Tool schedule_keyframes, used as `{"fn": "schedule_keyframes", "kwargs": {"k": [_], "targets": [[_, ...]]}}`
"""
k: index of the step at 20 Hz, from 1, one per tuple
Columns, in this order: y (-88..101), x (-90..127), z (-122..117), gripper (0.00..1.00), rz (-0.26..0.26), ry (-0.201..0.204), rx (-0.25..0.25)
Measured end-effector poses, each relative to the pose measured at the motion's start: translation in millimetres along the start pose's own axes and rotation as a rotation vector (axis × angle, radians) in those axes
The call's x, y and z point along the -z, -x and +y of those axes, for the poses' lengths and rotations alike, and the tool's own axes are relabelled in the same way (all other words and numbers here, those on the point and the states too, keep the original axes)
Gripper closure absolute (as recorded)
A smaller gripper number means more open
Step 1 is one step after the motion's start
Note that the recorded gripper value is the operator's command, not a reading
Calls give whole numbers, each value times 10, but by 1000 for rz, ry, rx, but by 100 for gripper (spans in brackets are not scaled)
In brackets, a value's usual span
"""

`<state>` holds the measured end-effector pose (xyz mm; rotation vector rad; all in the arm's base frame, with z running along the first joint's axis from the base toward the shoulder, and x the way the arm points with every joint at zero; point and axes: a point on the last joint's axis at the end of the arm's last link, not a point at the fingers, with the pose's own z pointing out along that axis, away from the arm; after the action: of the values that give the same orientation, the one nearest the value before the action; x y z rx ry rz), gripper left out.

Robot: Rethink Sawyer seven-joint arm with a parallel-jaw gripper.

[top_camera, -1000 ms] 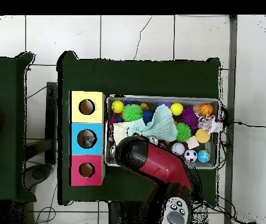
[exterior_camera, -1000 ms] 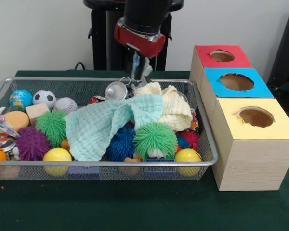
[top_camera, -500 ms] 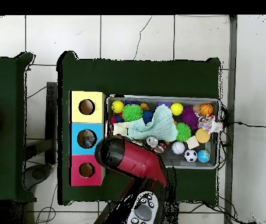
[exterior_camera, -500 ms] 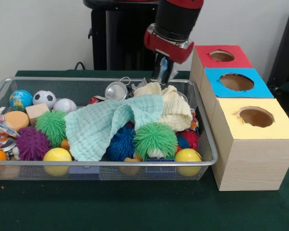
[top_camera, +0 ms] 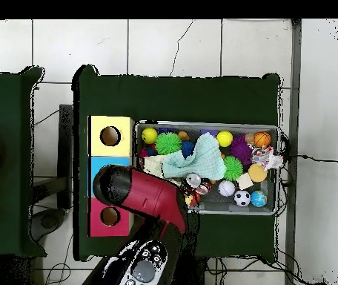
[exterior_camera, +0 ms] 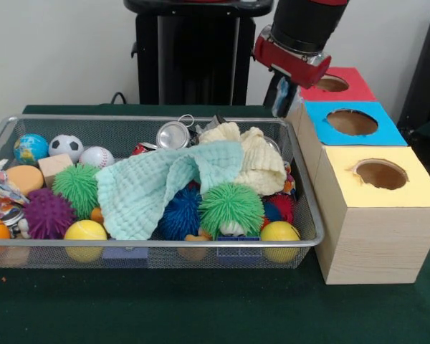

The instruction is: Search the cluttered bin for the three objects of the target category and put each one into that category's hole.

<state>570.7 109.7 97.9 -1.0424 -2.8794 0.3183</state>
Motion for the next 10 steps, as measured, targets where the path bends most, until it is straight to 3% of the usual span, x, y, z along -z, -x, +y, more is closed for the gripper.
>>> {"fn": "schedule_keyframes", "kwargs": {"k": [6,10], "targets": [[27,183,162,100,-4,-9,-66],[114,365,297,100,19,-21,-106]]}}
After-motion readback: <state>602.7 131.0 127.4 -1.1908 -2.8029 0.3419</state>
